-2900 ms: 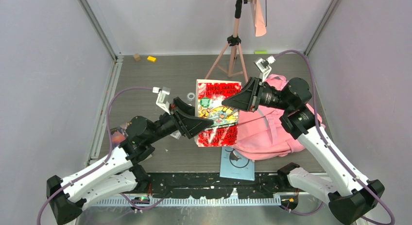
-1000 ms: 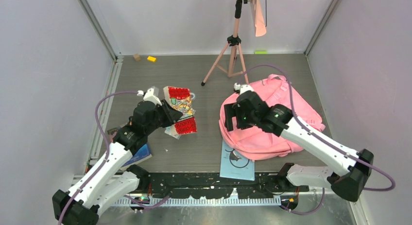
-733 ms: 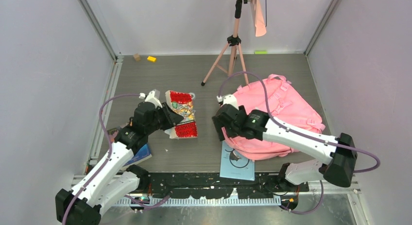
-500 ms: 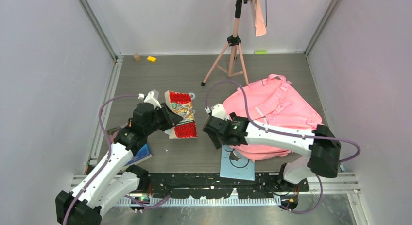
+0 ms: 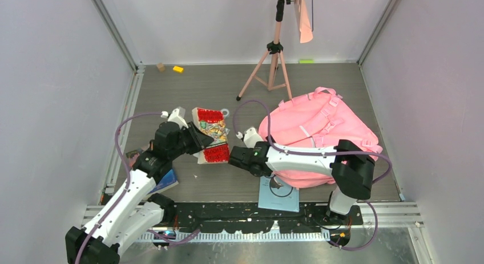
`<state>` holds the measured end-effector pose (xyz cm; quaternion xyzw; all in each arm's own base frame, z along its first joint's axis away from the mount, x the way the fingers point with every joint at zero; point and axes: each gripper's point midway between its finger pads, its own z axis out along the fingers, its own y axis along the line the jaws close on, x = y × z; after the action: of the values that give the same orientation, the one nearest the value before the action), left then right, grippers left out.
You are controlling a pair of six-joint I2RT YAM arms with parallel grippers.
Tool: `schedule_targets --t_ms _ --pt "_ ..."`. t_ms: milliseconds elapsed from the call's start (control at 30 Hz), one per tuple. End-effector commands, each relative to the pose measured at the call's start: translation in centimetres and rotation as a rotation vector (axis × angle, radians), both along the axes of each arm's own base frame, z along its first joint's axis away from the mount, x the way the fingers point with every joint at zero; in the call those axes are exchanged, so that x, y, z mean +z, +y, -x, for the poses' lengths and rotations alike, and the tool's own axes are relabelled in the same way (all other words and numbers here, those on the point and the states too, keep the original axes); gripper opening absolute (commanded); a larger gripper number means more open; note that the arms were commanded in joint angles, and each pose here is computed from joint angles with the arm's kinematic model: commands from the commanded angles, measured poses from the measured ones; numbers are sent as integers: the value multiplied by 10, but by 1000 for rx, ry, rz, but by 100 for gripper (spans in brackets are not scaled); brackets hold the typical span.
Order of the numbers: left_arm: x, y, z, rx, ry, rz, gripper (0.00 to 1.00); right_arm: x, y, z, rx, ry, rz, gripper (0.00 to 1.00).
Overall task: Pack the student bag
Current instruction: Place the book in the student bag.
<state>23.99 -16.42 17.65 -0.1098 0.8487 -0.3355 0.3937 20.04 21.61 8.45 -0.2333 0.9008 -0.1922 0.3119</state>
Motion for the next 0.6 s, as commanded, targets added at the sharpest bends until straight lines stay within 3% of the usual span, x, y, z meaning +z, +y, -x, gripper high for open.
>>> schedule_targets --t_ms 0,100,133,200,333,567 --pt "32 -4 -8 -12 -117 55 0 22 -8 -16 -46 -130 45 74" --pt "33 -3 -7 -7 -121 55 0 24 -8 -18 -46 -149 51 57" --pt "33 -2 -7 -7 -122 55 0 27 -7 -20 -48 -156 46 44" --pt "33 -2 -6 -8 -124 55 0 34 -5 -21 -53 -172 30 29" --pt "31 -4 -3 -29 -122 57 0 68 -1 -27 -65 -227 -46 5" --pt "31 -33 6 -193 -115 141 0 164 -12 -39 -100 -304 -358 0"
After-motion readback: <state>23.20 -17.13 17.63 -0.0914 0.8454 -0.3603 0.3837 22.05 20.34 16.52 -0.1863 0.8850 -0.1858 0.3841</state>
